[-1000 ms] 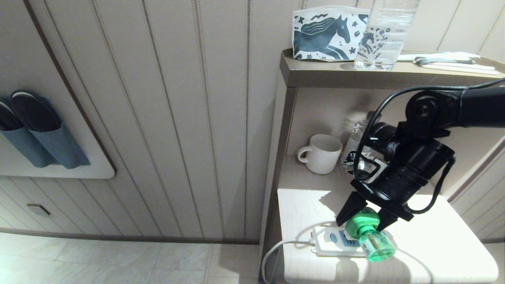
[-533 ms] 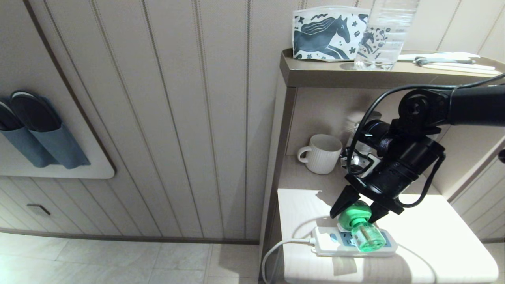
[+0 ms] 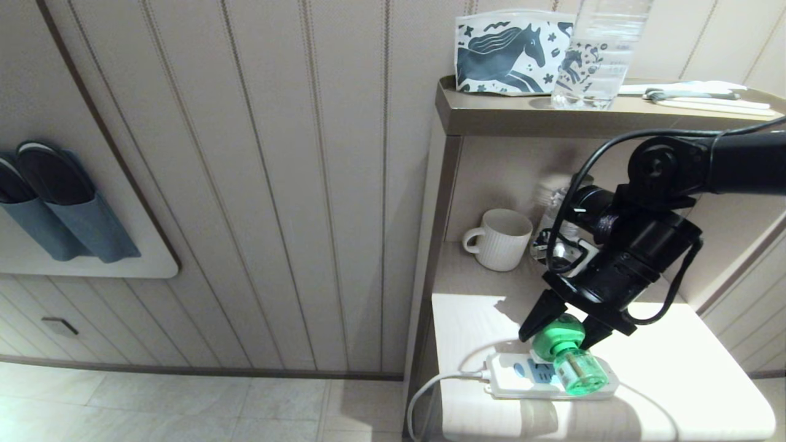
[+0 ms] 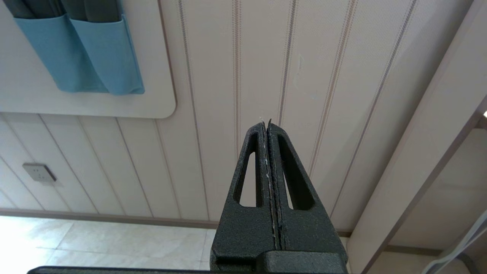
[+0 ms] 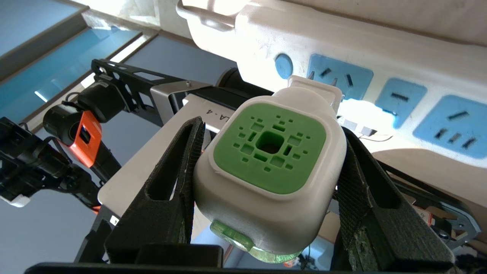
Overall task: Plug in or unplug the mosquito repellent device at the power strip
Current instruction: Insert the plug into the socket
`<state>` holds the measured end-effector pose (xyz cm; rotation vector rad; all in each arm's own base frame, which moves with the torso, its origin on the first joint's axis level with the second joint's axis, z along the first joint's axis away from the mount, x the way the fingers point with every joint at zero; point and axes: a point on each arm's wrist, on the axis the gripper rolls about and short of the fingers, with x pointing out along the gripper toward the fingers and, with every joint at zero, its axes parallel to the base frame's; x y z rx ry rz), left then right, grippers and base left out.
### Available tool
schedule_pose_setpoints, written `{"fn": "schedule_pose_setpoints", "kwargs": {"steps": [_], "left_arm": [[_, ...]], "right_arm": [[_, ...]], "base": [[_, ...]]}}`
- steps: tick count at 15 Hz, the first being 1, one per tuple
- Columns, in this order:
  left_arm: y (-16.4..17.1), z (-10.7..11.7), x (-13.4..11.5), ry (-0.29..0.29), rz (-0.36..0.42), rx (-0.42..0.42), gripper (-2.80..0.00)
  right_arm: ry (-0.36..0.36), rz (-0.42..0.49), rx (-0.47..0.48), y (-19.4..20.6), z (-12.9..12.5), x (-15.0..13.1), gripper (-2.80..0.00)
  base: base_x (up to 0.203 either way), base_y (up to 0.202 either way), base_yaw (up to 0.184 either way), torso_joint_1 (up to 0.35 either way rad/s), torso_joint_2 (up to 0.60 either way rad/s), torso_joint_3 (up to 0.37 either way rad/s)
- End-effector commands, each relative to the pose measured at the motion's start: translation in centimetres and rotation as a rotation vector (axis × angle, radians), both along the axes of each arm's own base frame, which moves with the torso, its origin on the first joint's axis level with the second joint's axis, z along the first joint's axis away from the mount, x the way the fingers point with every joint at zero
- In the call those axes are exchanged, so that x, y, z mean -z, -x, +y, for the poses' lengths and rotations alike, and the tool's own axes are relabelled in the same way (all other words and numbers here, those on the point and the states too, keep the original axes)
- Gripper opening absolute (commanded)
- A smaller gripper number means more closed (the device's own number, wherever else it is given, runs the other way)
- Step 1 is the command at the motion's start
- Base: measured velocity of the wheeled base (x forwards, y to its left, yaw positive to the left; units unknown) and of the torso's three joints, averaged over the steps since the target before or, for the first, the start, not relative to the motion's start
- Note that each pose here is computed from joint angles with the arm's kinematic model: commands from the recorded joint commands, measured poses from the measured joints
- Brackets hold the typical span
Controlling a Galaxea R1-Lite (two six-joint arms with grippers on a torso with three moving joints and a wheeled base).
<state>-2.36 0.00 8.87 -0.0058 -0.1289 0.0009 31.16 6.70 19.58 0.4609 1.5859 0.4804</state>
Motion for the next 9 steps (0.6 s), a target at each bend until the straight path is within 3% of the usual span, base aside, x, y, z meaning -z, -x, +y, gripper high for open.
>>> {"fn": "schedule_pose_setpoints", "kwargs": {"steps": [1,9], "left_arm": [[0.01,0.00,-0.01,0.000,-0.001,0.000,-2.80],[0.01,0.00,-0.01,0.000,-0.001,0.000,-2.80]], "right_arm": [[-0.002,0.006,-0.001,0.65,-0.17,-0.27,-2.80],[0.002,0.041,-0.020,1.40,-0.29,0.43,-2.80]], "base": [[0.000,0.000,0.000,0.000,0.00,0.000],[0.000,0.000,0.000,0.000,0.00,0.000]]}}
